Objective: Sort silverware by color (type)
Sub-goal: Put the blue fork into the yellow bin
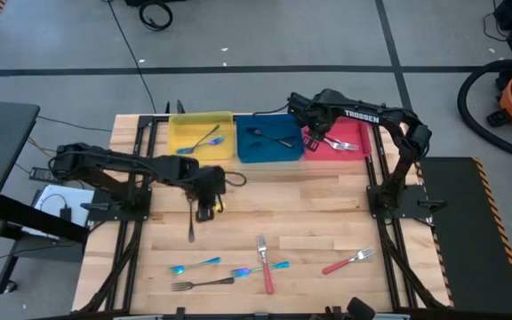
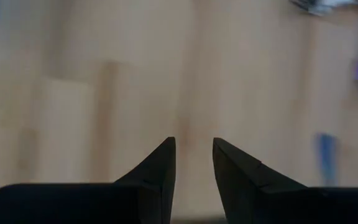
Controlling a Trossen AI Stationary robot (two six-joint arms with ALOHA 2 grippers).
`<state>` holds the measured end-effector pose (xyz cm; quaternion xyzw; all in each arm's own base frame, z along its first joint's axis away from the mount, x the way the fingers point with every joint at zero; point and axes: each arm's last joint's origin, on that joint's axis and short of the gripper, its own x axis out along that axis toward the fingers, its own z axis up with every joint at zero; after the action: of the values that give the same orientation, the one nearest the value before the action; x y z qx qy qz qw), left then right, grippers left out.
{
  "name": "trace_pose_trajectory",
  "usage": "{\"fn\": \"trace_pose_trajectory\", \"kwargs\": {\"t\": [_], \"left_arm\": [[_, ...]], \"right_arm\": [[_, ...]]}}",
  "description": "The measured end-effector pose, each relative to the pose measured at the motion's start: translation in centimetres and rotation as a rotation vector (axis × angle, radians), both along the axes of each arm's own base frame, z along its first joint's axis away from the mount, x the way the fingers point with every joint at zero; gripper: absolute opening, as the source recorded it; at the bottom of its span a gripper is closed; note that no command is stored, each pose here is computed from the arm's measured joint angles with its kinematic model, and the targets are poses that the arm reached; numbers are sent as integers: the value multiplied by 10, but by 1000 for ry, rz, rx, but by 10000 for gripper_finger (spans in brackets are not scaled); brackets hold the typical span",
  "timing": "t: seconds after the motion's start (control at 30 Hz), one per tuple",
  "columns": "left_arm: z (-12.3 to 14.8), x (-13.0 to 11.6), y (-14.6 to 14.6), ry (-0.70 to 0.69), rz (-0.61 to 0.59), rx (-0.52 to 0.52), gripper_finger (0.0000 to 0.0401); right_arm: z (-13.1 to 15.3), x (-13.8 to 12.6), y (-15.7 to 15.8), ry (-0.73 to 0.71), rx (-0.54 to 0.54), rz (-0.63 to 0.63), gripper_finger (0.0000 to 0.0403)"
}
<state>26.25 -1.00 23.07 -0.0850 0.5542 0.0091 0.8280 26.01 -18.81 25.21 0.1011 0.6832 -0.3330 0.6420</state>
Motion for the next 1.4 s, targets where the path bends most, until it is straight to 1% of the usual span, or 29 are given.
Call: {"fn": "trace_pose_trajectory", "kwargs": {"t": [0.07, 0.13, 0.37, 0.5, 0.6, 0.7, 0.83, 0.9, 0.97, 1.13, 1.23, 1.4], "left_arm": [[0, -2, -14, 18, -9, -82, 107], [0, -3, -29, 31, -10, -121, 107], [-1, -15, -77, 89, 47, -207, 107], [-12, -27, -102, 142, 94, -224, 107], [-23, -36, -116, 179, 160, -251, 107], [-30, -46, -127, 217, 222, -261, 107], [-37, -55, -144, 223, 245, -237, 107], [-41, -56, -152, 216, 255, -245, 107], [-46, -58, -159, 229, 255, -229, 107], [-63, -58, -169, 268, 256, -191, 107], [-72, -54, -173, 269, 259, -193, 107], [-80, -46, -180, 236, 250, -230, 107]], "right_arm": [[1, 0, 2, -32, 36, -13, 131], [1, 2, 5, -55, 64, -7, 130], [1, 10, 18, -77, 97, 39, 130], [1, 17, 29, -76, 99, 76, 131], [1, 22, 38, -81, 99, 89, 130], [1, 27, 48, -81, 100, 113, 130], [1, 33, 62, -79, 102, 157, 130], [1, 36, 68, -78, 103, 178, 130], [1, 38, 73, -77, 105, 197, 131], [1, 42, 85, -75, 109, 237, 130], [1, 45, 92, -74, 109, 258, 131], [1, 47, 99, -72, 110, 282, 130]]}}
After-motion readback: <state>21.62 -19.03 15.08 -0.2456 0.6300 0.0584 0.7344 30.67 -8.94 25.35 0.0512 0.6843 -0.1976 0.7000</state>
